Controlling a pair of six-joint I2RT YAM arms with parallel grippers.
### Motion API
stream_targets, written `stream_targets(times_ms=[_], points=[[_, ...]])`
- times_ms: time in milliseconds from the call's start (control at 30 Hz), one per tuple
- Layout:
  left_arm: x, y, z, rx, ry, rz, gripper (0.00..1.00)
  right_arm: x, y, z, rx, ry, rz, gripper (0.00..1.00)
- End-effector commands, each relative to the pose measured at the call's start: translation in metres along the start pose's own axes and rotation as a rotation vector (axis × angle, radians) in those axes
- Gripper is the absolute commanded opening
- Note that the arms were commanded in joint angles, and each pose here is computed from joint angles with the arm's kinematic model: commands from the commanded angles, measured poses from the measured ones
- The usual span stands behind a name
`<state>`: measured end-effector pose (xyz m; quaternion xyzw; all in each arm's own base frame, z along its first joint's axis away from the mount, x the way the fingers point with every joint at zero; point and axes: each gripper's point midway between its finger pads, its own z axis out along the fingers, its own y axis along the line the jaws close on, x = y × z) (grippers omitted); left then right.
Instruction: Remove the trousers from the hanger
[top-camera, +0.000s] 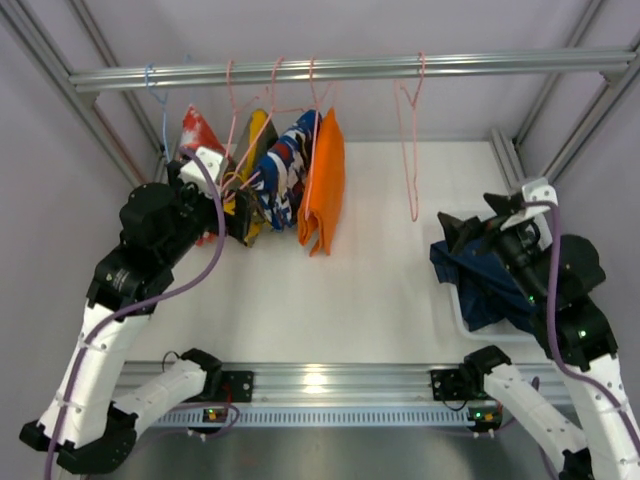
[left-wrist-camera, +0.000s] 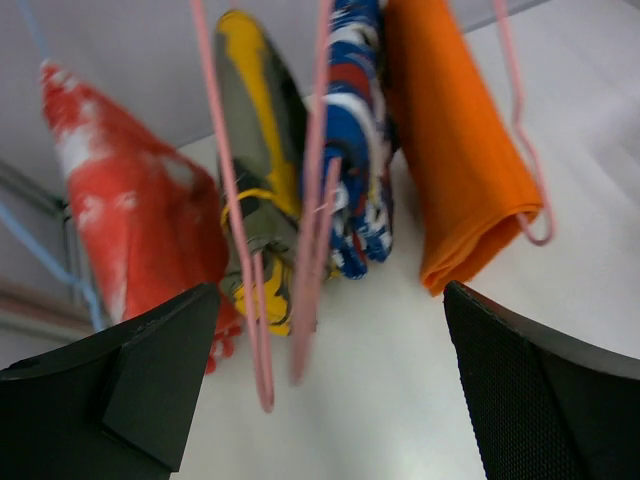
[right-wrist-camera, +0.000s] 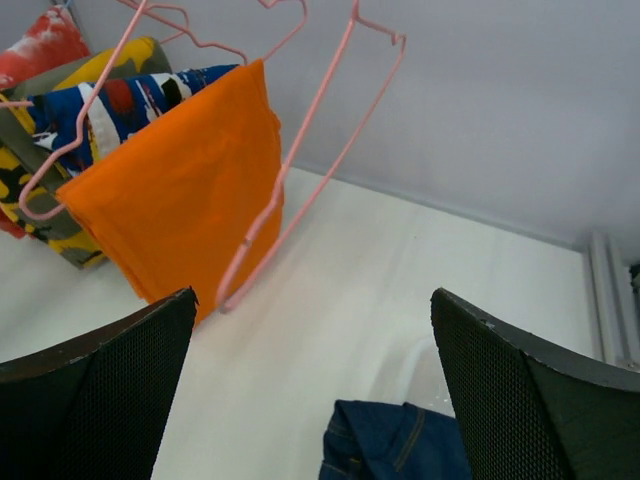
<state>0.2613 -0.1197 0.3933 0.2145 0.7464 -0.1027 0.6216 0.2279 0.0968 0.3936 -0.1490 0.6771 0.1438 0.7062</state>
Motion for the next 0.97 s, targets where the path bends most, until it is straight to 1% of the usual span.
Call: stream_targets(times_ms=[0, 133, 167, 200, 233, 267, 333, 400, 467, 567, 700, 800, 933], points=[[0.028, 0.044, -0.018, -0.234, 0.094, -0.057, 0.99, 0.035, -0.008, -0.018, 0.030, 0.071, -0.091, 1.00], [0.039, 0.066, -0.042, -0.373, 0.074, -0.107, 0.99, 0.042, -0.019, -0.046, 0.093, 0.017, -0.119, 1.00], [0.040, 0.071, -0.054, -0.408, 0.048, -0.110, 0.99, 0.049, -0.019, -0.047, 0.097, 0.026, -0.122, 1.00], [0.054, 0.074, -0.055, -0.432, 0.070, -0.100, 0.99, 0.052, -0.023, -0.050, 0.114, 0.024, -0.121, 0.99], [0.059, 0.074, -0.059, -0.438, 0.071, -0.084, 0.99, 0.052, -0.022, -0.052, 0.107, 0.016, -0.126, 0.99], [0.059, 0.074, -0.068, -0.443, 0.048, -0.082, 0.99, 0.056, -0.023, -0.055, 0.112, 0.011, -0.135, 0.99], [0.070, 0.068, -0.071, -0.415, 0.067, -0.080, 0.99, 0.057, -0.025, -0.058, 0.123, -0.002, -0.136, 1.00], [0.075, 0.064, -0.075, -0.404, 0.058, -0.097, 0.99, 0.062, -0.023, -0.058, 0.115, 0.008, -0.140, 0.99], [0.069, 0.061, -0.087, -0.391, 0.002, -0.074, 0.99, 0.066, -0.023, -0.059, 0.110, 0.014, -0.141, 1.00], [0.069, 0.058, -0.102, -0.382, -0.042, -0.054, 0.99, 0.073, -0.022, -0.061, 0.106, 0.026, -0.145, 1.00], [0.082, 0.067, -0.110, -0.449, -0.003, -0.062, 0.99, 0.080, -0.020, -0.061, 0.090, 0.034, -0.146, 1.00], [0.086, 0.065, -0.111, -0.440, -0.018, -0.045, 0.99, 0.084, -0.020, -0.060, 0.089, 0.039, -0.145, 1.00], [0.086, 0.068, -0.111, -0.450, -0.006, -0.036, 0.99, 0.085, -0.020, -0.060, 0.089, 0.037, -0.140, 1.00]])
